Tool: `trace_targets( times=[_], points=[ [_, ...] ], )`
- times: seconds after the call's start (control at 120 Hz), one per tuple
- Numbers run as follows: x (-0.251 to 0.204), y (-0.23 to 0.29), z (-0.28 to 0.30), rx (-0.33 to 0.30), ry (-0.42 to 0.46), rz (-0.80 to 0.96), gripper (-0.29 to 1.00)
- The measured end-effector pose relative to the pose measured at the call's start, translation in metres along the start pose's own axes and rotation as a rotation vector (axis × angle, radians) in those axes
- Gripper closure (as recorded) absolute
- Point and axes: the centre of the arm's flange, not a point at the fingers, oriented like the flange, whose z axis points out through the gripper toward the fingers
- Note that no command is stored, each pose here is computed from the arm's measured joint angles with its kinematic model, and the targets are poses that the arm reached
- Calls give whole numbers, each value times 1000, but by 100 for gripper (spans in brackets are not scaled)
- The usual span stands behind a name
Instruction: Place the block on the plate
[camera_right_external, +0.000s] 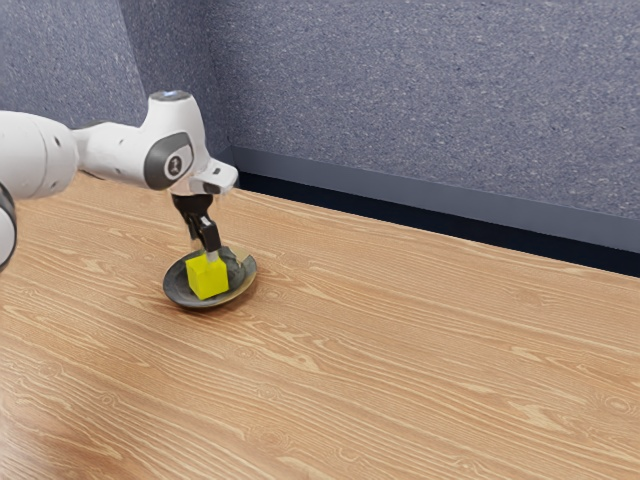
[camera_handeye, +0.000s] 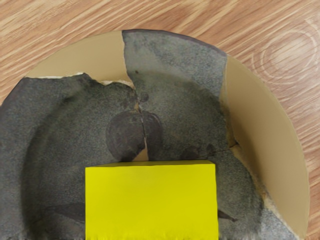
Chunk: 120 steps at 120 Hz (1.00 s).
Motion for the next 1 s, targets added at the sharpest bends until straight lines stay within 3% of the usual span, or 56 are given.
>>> trace_targets(
  times=[0.6, 1.0],
  points=[
    [-16, 19, -78, 18, -21, -24, 0],
    [-35, 52, -162, 32, -36, -99, 0]
  ],
)
